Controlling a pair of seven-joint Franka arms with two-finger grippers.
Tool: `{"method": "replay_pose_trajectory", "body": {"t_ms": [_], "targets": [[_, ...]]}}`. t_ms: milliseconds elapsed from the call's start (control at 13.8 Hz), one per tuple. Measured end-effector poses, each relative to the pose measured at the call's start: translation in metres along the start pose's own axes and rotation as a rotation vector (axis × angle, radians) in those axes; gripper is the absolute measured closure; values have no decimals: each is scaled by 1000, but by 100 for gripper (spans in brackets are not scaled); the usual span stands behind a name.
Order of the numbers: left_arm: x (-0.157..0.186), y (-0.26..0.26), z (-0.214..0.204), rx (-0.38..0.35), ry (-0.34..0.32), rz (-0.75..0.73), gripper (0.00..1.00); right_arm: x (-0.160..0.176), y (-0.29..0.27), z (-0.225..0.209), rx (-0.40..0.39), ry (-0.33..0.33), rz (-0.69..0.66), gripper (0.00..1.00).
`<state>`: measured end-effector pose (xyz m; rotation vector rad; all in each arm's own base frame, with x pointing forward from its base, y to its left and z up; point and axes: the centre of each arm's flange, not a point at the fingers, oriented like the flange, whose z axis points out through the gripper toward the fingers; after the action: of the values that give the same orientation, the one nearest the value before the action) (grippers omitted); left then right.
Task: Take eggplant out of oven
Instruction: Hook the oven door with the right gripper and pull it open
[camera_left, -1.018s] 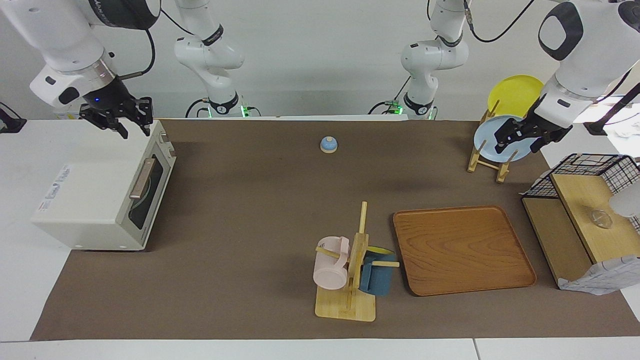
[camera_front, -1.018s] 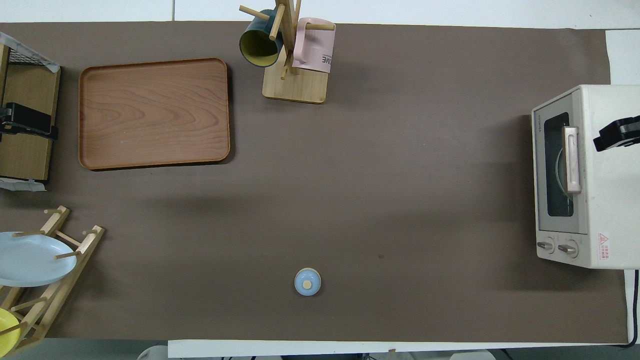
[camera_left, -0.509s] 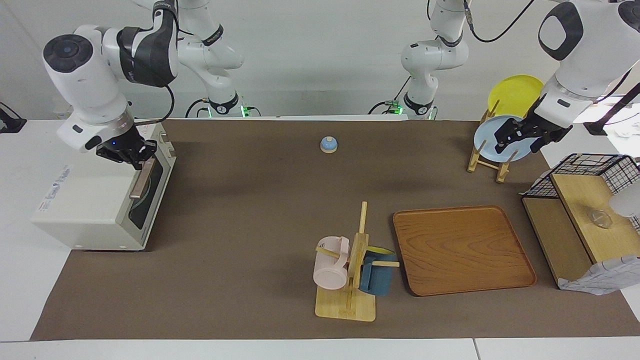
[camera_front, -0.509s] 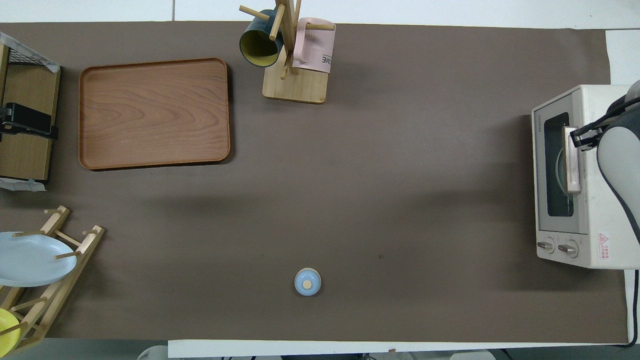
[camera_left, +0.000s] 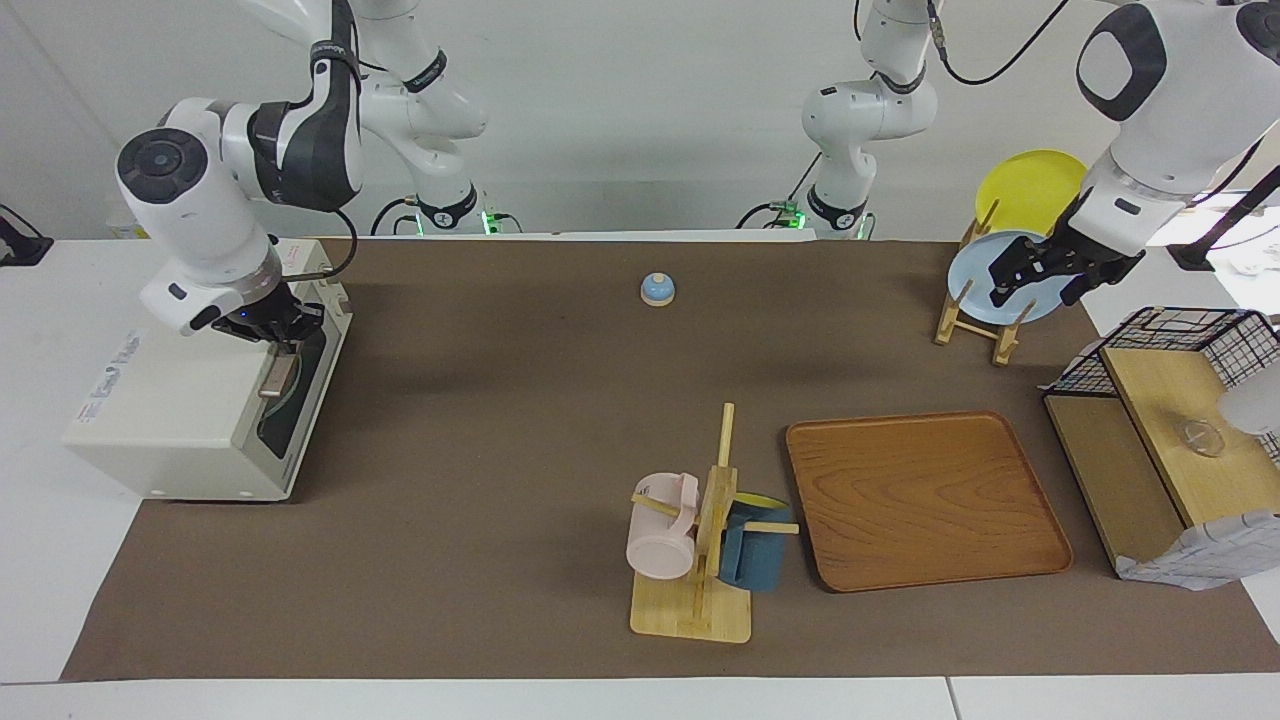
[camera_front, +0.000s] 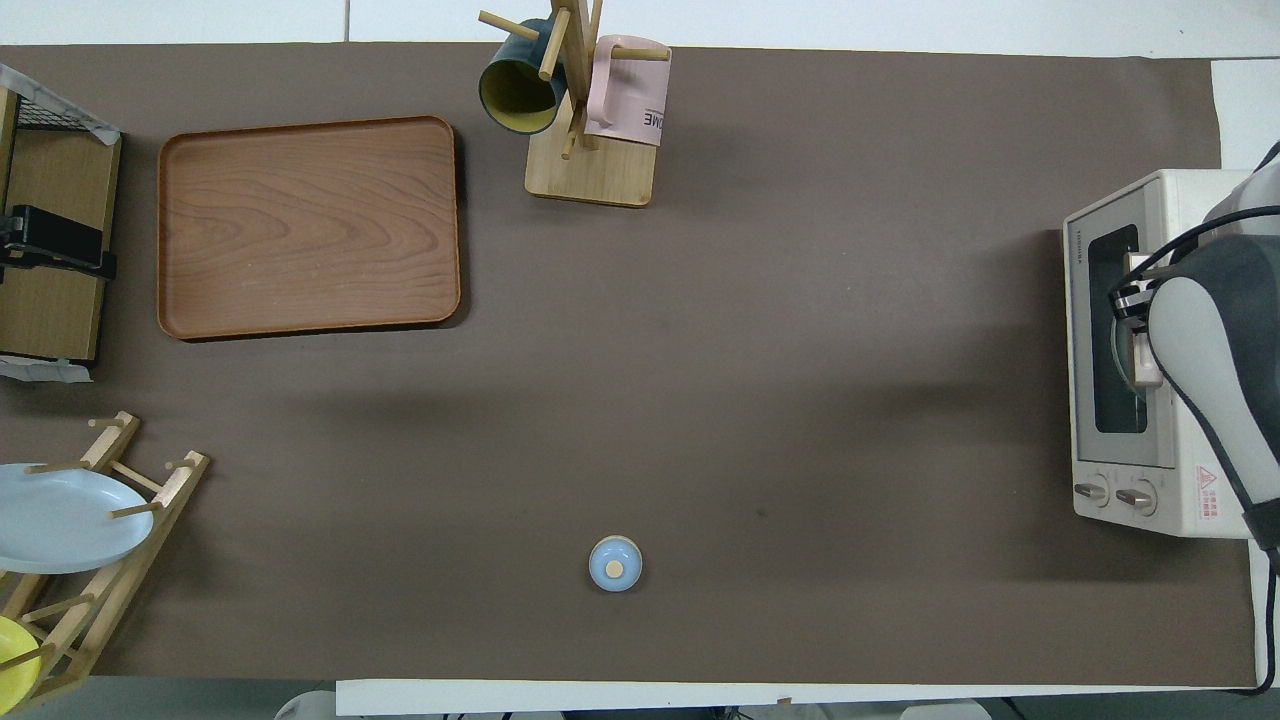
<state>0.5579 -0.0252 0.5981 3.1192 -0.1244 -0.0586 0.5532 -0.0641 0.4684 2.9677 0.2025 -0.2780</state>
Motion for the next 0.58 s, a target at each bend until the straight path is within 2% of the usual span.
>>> {"method": "replay_pose_trajectory", "body": {"t_ms": [291, 436, 582], "targets": [[0, 0, 0, 0, 0, 0, 0, 7, -36, 7, -5, 24, -21, 99], [0, 0, 0, 0, 0, 0, 0, 20, -75, 23, -9, 52, -22, 99], [0, 0, 0, 0, 0, 0, 0, 38, -101, 50, 20, 72, -22, 99]]}}
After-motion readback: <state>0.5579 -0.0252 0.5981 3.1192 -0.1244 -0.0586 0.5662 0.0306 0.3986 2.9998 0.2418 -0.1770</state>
